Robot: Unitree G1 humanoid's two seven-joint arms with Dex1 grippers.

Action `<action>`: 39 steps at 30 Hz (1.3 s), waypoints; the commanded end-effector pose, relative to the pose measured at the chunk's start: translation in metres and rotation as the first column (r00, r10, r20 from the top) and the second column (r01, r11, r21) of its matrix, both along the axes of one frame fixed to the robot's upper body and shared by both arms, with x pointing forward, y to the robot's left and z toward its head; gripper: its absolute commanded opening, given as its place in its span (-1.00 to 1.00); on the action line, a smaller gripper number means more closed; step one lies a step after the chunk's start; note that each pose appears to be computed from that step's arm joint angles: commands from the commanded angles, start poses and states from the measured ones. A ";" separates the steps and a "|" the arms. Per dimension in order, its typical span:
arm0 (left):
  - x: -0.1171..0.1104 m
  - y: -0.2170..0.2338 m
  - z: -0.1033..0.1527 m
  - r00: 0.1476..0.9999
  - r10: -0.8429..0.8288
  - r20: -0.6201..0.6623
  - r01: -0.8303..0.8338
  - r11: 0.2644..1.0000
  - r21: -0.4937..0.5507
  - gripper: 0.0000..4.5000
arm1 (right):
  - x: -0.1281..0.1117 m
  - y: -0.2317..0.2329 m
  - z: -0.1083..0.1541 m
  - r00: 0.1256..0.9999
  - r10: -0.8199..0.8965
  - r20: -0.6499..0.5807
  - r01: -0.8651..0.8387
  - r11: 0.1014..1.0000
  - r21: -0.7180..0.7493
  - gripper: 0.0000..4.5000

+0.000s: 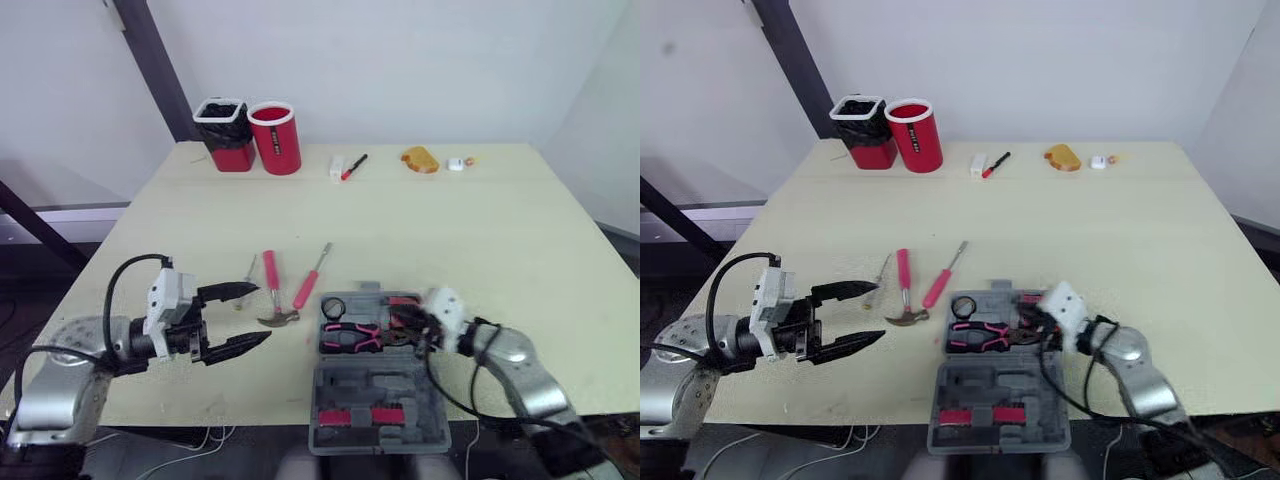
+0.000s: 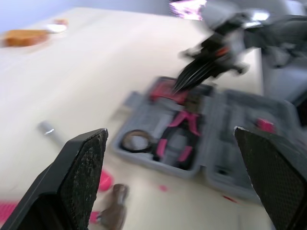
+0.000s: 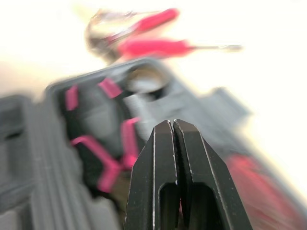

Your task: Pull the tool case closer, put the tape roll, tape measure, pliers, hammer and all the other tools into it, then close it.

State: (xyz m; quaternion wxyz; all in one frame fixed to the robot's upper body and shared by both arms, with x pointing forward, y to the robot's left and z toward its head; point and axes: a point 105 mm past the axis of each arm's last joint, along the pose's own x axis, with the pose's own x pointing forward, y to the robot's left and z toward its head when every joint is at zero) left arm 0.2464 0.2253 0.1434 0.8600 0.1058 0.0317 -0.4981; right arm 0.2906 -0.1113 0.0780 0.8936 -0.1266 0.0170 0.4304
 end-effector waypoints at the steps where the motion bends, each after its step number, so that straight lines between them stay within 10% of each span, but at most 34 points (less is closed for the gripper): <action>1: 0.001 0.016 0.011 0.991 0.129 0.042 -0.127 0.991 -0.048 1.00 | -0.006 -0.035 0.023 0.991 -0.103 0.087 0.097 0.992 0.078 -0.96; 10: -0.012 0.064 -0.026 0.901 0.435 -0.005 -0.434 0.899 -0.064 1.00 | -0.038 -0.141 0.004 0.924 -0.381 -0.037 0.383 0.914 0.132 -0.86; 19: -0.023 0.071 -0.048 0.868 0.494 -0.049 -0.496 0.867 -0.049 1.00 | -0.075 -0.174 -0.015 0.891 -0.439 -0.114 0.452 0.881 0.143 0.93; 39: -0.033 0.069 -0.052 0.869 0.489 -0.072 -0.492 0.870 -0.035 1.00 | -0.094 -0.171 -0.028 0.910 -0.376 -0.174 0.397 0.912 0.104 0.97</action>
